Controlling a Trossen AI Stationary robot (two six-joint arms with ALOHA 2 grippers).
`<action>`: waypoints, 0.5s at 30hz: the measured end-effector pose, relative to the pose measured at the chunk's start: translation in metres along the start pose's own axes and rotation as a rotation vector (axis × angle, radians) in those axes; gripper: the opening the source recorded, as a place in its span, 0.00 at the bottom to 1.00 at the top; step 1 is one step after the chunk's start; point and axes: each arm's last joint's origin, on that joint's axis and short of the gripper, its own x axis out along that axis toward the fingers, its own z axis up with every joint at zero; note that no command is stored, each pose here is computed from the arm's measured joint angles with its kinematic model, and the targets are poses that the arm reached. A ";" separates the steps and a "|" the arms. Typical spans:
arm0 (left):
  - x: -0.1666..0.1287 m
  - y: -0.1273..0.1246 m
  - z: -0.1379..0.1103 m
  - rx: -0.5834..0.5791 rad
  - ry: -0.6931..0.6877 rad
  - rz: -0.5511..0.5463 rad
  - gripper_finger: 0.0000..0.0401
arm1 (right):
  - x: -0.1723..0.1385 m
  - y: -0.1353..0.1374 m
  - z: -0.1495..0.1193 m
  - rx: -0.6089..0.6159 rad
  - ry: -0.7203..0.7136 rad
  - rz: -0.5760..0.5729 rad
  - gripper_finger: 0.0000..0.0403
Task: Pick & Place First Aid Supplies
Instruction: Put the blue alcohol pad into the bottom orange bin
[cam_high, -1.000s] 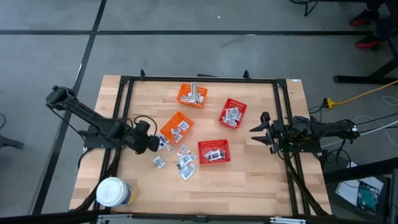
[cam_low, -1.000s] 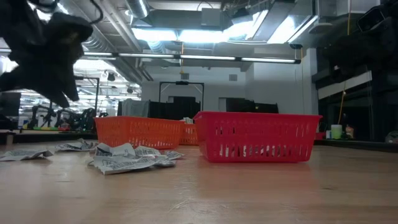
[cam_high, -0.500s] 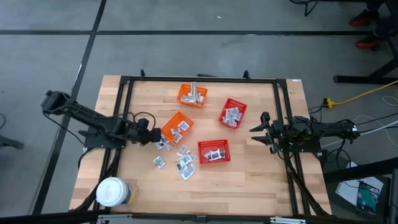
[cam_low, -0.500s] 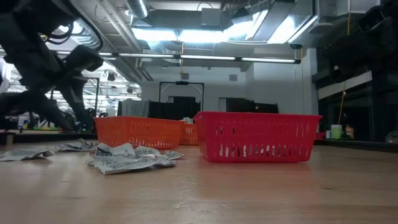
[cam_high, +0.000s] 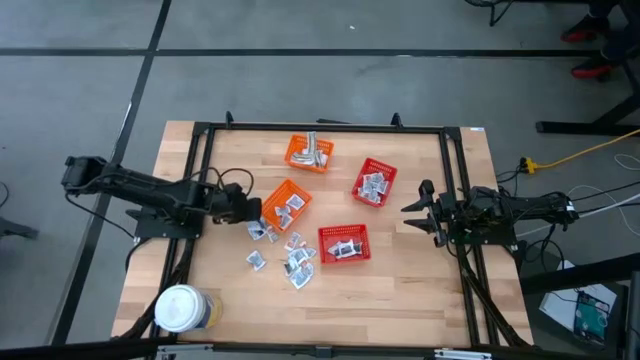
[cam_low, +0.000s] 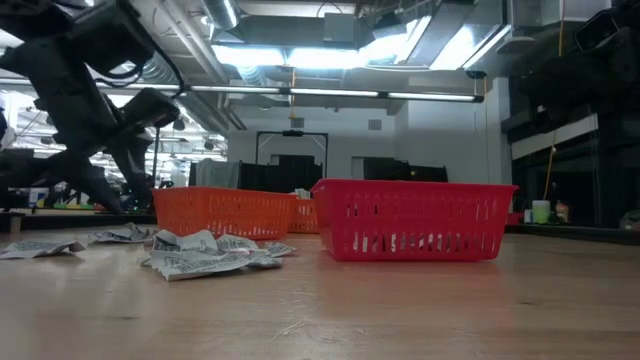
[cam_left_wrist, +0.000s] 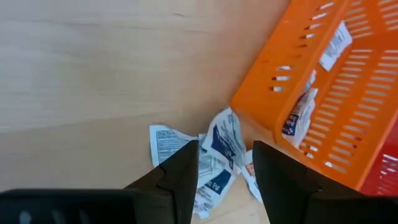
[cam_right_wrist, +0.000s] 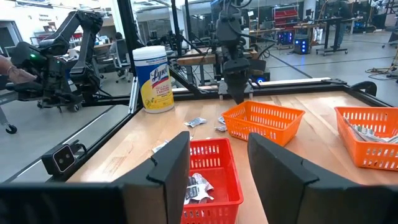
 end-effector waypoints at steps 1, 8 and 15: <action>0.001 0.000 0.001 -0.003 0.004 0.004 0.36 | 0.000 0.000 0.000 0.000 0.000 0.000 0.40; 0.010 -0.015 0.012 0.000 -0.044 -0.104 0.36 | 0.000 0.000 0.000 0.000 0.000 0.000 0.40; 0.019 -0.025 0.019 0.069 0.031 -0.187 0.36 | 0.000 0.000 0.000 0.000 0.000 0.000 0.40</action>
